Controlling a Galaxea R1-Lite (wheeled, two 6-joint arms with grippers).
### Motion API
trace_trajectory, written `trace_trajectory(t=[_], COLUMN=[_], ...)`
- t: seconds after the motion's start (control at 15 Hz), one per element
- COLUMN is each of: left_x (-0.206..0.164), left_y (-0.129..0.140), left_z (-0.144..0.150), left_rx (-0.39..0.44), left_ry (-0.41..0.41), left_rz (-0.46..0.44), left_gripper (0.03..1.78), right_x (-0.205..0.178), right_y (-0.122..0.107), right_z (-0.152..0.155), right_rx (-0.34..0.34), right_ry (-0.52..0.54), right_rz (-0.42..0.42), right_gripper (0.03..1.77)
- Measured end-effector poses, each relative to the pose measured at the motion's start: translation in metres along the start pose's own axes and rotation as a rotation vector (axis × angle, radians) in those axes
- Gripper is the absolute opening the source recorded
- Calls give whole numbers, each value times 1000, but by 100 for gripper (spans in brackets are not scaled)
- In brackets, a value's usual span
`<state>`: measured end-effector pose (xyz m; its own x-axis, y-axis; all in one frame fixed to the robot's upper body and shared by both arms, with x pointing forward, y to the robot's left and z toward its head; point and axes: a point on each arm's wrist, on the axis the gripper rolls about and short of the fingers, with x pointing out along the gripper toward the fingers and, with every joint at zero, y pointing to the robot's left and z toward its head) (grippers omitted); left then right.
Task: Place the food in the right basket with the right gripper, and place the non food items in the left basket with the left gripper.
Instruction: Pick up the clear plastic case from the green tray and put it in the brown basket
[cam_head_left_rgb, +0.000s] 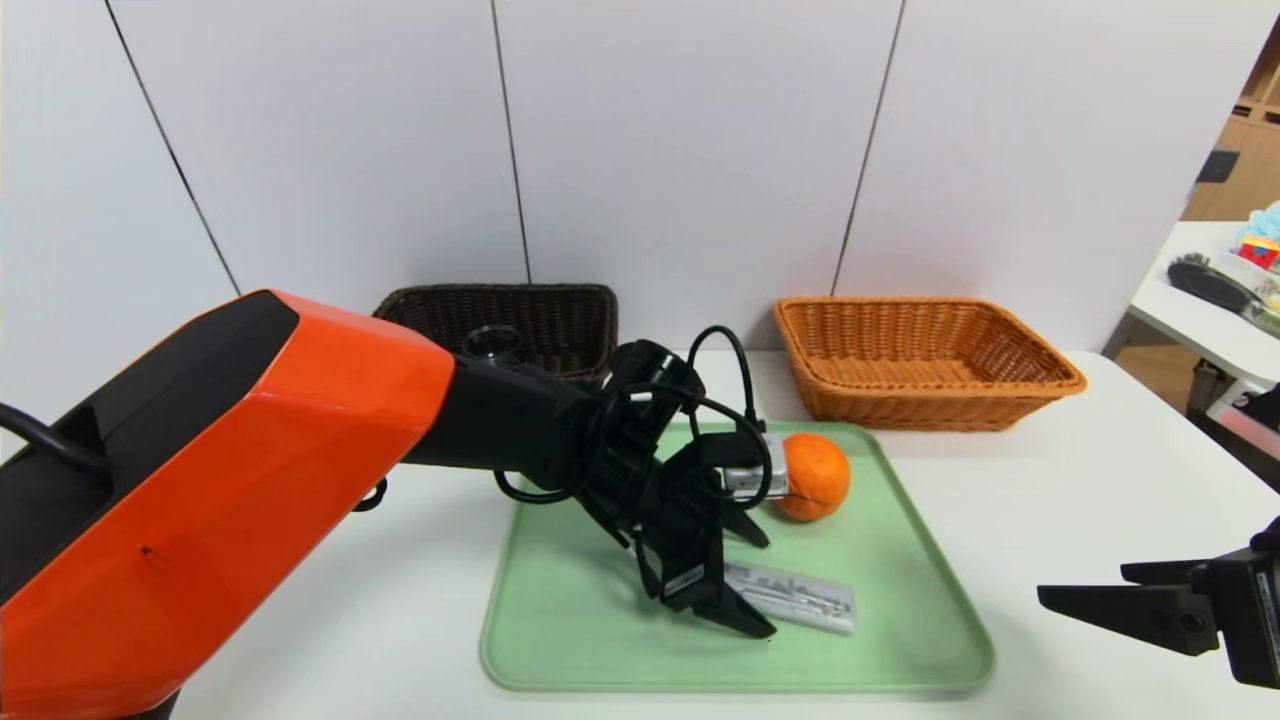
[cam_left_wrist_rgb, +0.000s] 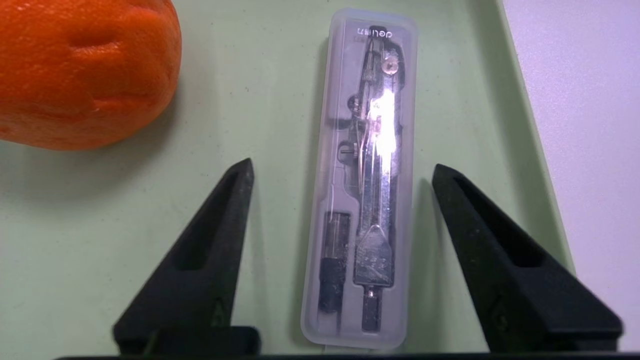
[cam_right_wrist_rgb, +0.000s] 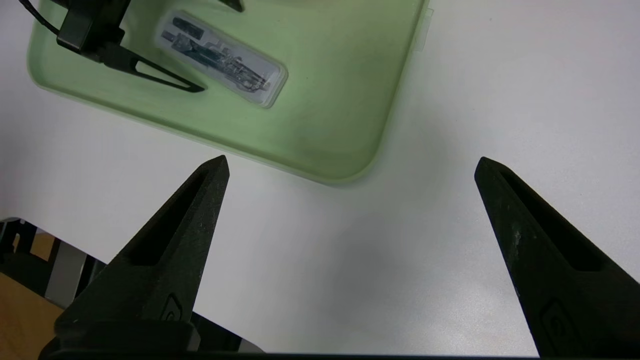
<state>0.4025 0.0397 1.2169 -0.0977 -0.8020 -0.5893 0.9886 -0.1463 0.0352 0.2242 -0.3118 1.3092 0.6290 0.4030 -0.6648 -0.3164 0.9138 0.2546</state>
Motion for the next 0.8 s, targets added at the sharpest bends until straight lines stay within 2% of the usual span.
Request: trace_trajectory(t=[0.27, 0.33, 0.8], left_x=[1, 1, -11], left_y=[0, 0, -4], left_z=[-1, -1, 8], left_rx=[-1, -1, 7], left_ry=[1, 0, -13], left_rz=[-1, -2, 10], left_gripper=[76, 56, 56], right_x=[0, 0, 1], right_y=[0, 0, -1], right_z=[0, 0, 0], right_rx=[1, 0, 4], right_ry=[0, 0, 5], right_rz=[-1, 0, -3], right_gripper=[170, 170, 170])
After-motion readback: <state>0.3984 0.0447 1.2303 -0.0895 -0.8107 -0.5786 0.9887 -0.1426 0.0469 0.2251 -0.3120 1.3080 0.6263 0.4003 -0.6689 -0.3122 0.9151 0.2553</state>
